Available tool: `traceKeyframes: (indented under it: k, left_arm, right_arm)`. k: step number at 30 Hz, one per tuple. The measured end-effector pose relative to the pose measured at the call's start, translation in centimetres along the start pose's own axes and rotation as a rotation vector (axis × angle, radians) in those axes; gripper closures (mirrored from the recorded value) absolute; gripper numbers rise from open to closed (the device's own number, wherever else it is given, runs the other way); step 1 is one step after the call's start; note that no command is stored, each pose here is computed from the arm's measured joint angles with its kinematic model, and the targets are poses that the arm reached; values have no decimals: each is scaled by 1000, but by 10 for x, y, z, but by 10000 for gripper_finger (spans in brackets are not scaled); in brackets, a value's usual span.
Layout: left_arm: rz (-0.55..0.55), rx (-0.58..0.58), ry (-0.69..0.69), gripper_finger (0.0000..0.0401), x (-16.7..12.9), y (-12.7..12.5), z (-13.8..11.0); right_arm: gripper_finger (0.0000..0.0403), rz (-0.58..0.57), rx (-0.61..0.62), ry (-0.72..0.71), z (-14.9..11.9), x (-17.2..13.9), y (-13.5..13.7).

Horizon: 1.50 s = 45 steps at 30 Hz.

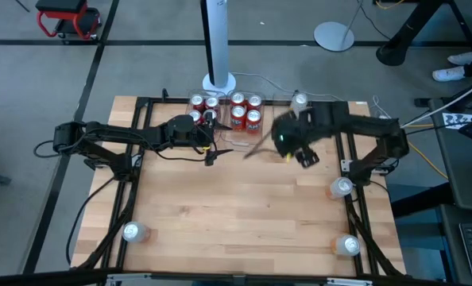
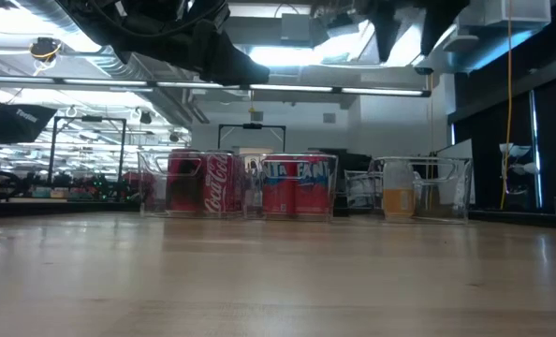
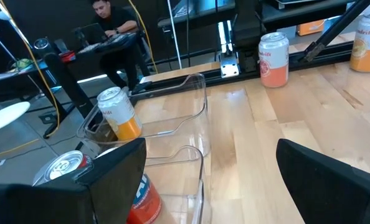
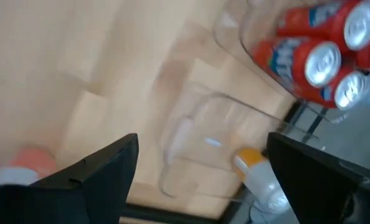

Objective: Sort soda cans
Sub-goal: Put the bottom right white soda can into the right transparent bin

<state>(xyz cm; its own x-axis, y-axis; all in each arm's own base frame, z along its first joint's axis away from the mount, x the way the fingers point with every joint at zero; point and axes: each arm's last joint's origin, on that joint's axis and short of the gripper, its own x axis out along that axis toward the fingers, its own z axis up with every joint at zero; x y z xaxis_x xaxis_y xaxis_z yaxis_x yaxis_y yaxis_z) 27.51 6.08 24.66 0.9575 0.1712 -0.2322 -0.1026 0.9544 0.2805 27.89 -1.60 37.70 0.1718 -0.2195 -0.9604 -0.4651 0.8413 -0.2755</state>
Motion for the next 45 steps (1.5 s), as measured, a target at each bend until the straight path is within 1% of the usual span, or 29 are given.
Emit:
traceKeyframes:
  k: [4,8,12,15,21,25,31,38,42,45]
  left_arm:
    - [0,-7,0,54,0,0,0]
    - [0,-7,0,54,0,0,0]
    - [0,-11,0,54,0,0,0]
    - [0,-11,-1,54,0,0,0]
    - [3,-7,-14,54,0,0,1]
    - [5,-5,-16,54,0,0,2]
    - [8,17,-26,54,0,1,3]
    - [11,22,-35,54,0,1,3]
    - [11,23,-35,54,0,1,3]
    - [11,25,-35,54,0,1,3]
  right_arm:
    - [49,12,27,-45,17,-10,32]
    - [49,76,58,-91,30,-19,65]
    - [49,125,97,-95,39,-22,101]
    - [49,181,128,-72,42,-21,129]
    - [49,286,210,28,40,-14,182]
    - [49,304,251,75,35,-13,209]
    - [49,304,278,103,29,-13,233]
    - [49,334,297,45,35,-12,242]
    - [49,381,298,84,38,-10,247]
    - [49,414,291,143,39,-6,252]
